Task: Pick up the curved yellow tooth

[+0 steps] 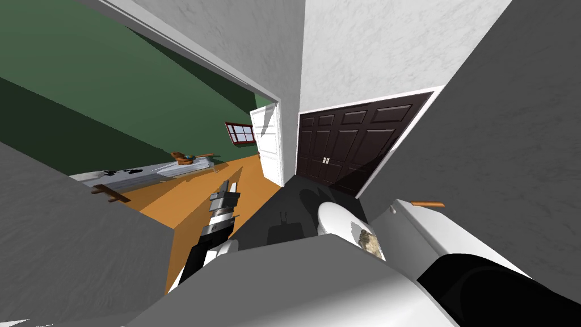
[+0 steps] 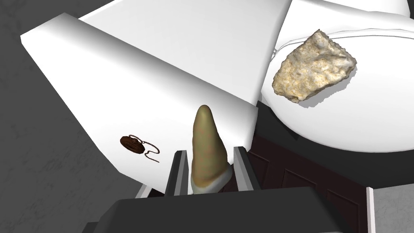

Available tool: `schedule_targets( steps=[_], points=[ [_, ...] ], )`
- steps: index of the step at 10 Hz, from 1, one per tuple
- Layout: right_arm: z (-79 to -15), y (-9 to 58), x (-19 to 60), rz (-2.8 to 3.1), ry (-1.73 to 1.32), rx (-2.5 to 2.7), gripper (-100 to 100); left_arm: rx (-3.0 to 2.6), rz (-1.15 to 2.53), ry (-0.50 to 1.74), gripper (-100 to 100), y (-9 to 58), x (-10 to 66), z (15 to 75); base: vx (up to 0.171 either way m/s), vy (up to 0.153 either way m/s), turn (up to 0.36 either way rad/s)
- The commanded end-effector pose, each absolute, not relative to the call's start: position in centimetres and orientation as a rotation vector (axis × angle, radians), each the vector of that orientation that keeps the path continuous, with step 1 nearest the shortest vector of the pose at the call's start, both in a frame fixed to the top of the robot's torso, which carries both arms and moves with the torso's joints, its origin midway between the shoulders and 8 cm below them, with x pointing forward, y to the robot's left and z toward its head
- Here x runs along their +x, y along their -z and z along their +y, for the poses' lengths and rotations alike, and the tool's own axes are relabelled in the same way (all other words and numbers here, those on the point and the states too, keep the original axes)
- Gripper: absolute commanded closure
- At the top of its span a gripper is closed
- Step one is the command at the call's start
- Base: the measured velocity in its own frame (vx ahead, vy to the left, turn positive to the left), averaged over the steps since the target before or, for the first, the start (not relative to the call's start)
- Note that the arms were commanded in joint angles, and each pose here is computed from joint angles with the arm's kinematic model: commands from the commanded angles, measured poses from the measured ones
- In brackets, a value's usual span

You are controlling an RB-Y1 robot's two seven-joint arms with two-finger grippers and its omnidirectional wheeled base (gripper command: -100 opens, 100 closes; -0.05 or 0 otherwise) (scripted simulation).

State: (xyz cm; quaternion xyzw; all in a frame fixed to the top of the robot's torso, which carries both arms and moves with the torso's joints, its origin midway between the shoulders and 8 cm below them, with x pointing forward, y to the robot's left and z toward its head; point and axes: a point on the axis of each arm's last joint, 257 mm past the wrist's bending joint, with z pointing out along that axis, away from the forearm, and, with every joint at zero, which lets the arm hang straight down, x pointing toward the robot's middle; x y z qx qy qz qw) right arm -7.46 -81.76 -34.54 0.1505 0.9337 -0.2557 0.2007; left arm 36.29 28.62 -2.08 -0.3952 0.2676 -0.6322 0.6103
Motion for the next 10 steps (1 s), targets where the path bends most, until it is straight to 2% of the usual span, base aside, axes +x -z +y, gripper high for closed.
schedule_targets(
  steps=[1, 3, 5, 10],
  points=[
    [-82.0, 34.1, -6.9, 2.609, 0.718, 0.412, 100, -0.912, 0.618, 1.46, 0, 2.1, 36.3, 28.6, 0.008, 0.004, -0.062],
    [-81.7, 34.3, -6.5, 2.607, 0.705, 0.407, 100, -0.912, 0.618, 1.46, 0, 2.1, 36.3, 28.6, 0.002, 0.0, 0.02],
    [-82.3, 33.6, -4.1, 2.61, 0.712, 0.358, 100, -0.912, 0.618, 1.46, 0, 2.1, 36.3, 28.6, 0.01, 0.0, -0.212],
    [-81.7, 33.8, -1.8, 2.608, 0.681, 0.319, 100, -0.912, 0.618, 1.46, 0, 2.1, 36.3, 28.6, 0.006, 0.003, -0.054]
  ],
)
